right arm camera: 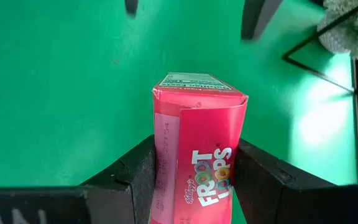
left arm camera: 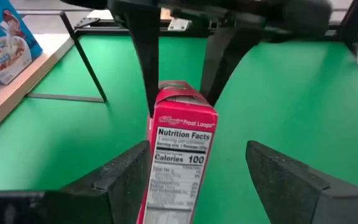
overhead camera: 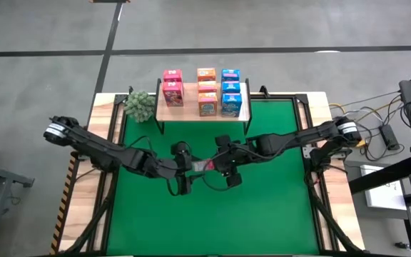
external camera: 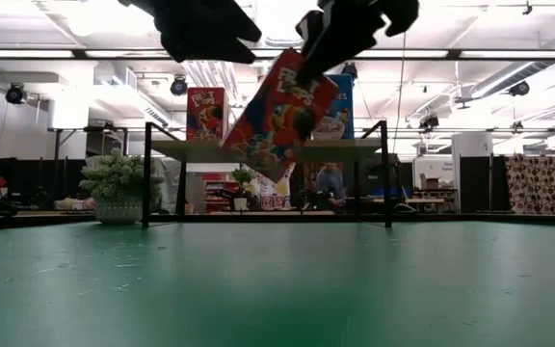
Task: Stack cereal on shelf
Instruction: Put the red cereal box on the shelf aligned with the other red cereal boxes
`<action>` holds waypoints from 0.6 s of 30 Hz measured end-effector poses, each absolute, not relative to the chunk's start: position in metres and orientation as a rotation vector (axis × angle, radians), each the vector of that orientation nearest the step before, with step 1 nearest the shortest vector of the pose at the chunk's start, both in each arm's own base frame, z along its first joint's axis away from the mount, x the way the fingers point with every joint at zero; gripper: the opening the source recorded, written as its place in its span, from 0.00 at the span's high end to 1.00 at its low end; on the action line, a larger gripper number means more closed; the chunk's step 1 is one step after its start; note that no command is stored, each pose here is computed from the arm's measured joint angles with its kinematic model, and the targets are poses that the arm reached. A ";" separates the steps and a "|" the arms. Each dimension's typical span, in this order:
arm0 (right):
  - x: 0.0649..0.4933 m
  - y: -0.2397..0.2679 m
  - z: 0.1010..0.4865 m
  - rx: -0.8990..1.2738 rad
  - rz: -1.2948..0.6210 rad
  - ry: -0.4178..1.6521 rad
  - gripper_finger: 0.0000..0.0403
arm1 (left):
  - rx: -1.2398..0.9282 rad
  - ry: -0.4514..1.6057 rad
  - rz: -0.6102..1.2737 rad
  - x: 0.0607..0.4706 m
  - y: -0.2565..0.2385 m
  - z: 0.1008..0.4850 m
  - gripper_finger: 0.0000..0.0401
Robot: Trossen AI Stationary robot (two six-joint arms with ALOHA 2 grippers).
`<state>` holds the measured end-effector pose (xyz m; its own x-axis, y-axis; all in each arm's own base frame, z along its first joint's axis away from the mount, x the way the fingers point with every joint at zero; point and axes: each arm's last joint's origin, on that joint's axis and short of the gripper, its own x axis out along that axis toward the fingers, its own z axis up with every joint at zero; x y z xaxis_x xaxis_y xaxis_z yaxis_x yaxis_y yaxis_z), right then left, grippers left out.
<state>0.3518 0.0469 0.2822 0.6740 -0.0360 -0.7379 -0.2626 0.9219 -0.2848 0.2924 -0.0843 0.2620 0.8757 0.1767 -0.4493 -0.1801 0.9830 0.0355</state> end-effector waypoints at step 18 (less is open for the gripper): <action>0.364 0.034 0.287 -0.407 0.111 0.810 0.58 | 0.069 0.524 0.319 0.294 -0.081 0.248 0.40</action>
<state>0.3637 0.0335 0.2872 0.6881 -0.0576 -0.7233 -0.2501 0.9170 -0.3109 0.2943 -0.0807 0.2483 0.8177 0.3162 -0.4811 -0.2812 0.9486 0.1454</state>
